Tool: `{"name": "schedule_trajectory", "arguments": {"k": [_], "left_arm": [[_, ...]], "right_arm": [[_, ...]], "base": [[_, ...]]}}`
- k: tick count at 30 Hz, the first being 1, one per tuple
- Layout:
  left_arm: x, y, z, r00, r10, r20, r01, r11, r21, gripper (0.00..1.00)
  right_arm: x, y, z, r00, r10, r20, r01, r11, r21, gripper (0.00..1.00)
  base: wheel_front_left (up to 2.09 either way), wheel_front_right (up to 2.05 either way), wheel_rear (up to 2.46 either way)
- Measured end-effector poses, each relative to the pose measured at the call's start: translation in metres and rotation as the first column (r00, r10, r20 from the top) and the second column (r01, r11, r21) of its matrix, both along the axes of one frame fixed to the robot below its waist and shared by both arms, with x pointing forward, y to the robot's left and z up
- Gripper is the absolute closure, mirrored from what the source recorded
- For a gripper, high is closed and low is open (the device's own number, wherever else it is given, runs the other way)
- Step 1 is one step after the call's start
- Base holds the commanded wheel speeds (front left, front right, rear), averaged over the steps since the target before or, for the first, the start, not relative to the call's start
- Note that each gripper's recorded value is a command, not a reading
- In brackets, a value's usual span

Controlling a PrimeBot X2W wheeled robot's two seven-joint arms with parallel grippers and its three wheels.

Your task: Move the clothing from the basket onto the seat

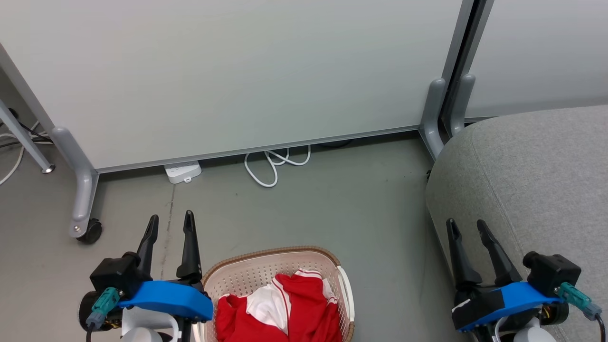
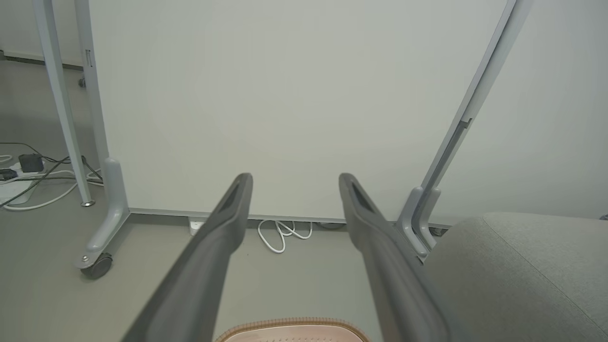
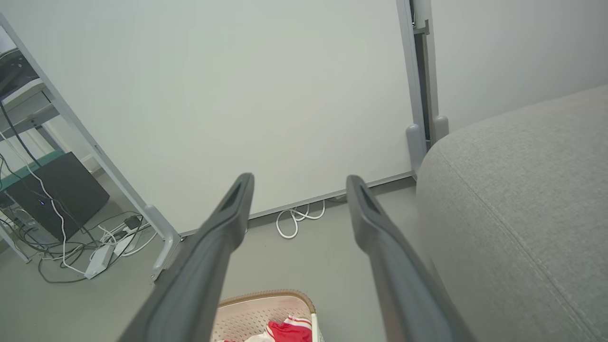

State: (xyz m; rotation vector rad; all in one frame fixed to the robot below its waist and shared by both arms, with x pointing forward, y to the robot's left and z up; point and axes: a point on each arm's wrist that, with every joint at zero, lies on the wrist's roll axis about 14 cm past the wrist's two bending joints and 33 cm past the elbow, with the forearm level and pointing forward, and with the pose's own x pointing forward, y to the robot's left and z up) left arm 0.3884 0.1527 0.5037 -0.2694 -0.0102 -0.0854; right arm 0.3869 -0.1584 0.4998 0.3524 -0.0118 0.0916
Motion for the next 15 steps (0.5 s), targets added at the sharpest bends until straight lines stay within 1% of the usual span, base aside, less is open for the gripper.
{"name": "schedule_trajectory", "arguments": {"k": [15], "left_arm": [[-0.0012,-0.0055,0.0006,0.999,-0.029,0.031,0.025,0.993,0.118,0.0]], "right_arm": [[0.0003,0.0066,0.0021,0.999,0.03,0.029,-0.026,0.992,-0.125,0.0]], "base": [[0.0,0.0,0.0]]}}
